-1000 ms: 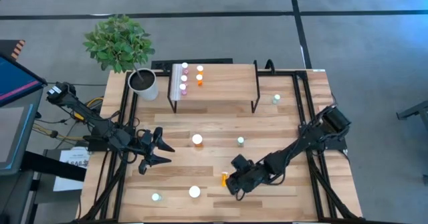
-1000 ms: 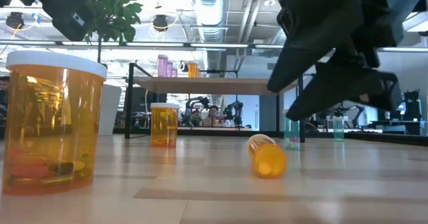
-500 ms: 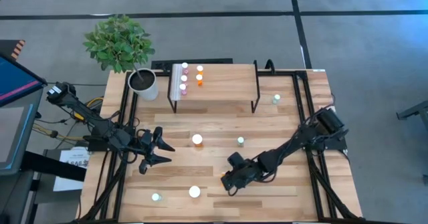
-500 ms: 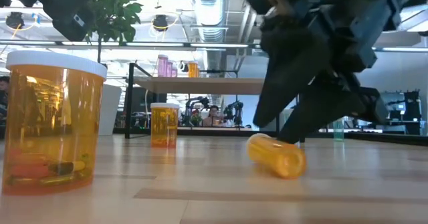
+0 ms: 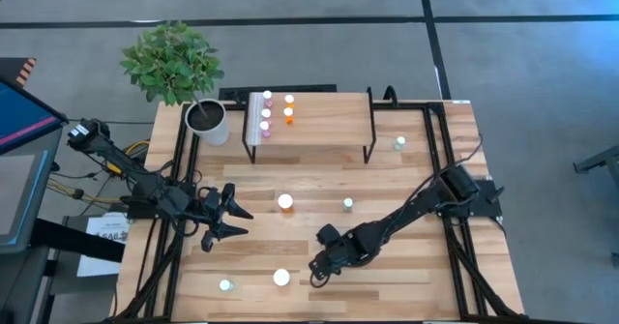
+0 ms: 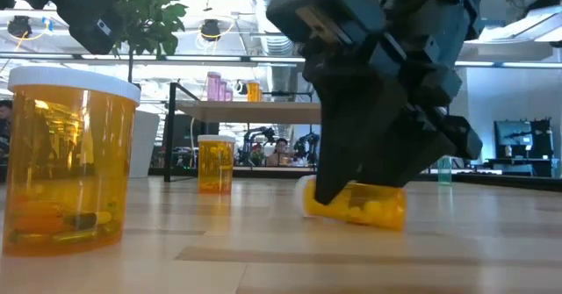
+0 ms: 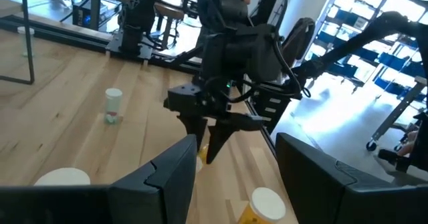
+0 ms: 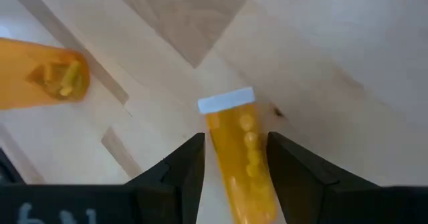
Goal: Pick and place medicine bottles onto shelf by color
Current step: Put the small orange pill bottle on the shelf aligned with the other small orange pill bottles
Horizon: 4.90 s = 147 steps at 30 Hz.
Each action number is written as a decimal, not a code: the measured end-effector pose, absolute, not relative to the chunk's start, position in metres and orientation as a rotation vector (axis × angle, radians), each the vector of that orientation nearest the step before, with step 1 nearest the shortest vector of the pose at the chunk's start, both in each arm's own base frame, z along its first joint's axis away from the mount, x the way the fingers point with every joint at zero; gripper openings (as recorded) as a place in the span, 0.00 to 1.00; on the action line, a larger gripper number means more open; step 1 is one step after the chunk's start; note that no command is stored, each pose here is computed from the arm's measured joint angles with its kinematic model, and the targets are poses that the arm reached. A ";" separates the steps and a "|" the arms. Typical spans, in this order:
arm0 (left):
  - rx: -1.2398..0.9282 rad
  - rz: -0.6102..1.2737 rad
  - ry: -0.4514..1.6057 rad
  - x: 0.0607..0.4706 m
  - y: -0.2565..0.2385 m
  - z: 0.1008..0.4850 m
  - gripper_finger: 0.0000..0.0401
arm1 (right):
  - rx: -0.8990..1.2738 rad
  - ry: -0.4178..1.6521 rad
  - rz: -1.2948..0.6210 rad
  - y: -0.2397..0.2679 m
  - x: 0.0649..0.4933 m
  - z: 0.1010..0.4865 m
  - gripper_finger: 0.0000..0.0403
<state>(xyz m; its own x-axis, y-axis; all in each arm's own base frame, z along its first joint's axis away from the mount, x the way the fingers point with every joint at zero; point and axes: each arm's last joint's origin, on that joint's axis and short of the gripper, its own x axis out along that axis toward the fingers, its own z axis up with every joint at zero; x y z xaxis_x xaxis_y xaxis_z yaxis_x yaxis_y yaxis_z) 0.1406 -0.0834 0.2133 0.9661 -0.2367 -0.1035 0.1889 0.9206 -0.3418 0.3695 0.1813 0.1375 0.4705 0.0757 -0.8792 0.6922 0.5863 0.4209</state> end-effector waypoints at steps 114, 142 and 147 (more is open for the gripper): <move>-0.276 -0.197 0.126 0.141 -0.083 0.214 0.48 | 0.060 0.009 -0.438 -0.104 0.415 0.183 0.37; -0.277 -0.197 0.126 0.141 -0.083 0.214 0.48 | 0.058 0.046 -0.478 -0.107 0.413 0.181 0.36; -0.277 -0.197 0.126 0.141 -0.083 0.214 0.48 | 0.068 0.034 -0.478 -0.107 0.413 0.182 0.37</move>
<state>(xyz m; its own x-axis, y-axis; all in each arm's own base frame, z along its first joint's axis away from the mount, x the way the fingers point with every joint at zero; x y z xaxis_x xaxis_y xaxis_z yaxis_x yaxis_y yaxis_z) 0.1409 -0.0825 0.2139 0.9729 -0.2100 -0.0963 0.1755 0.9429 -0.2830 0.4133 -0.1069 0.1815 0.8874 -0.4584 -0.0486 0.4606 0.8857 0.0578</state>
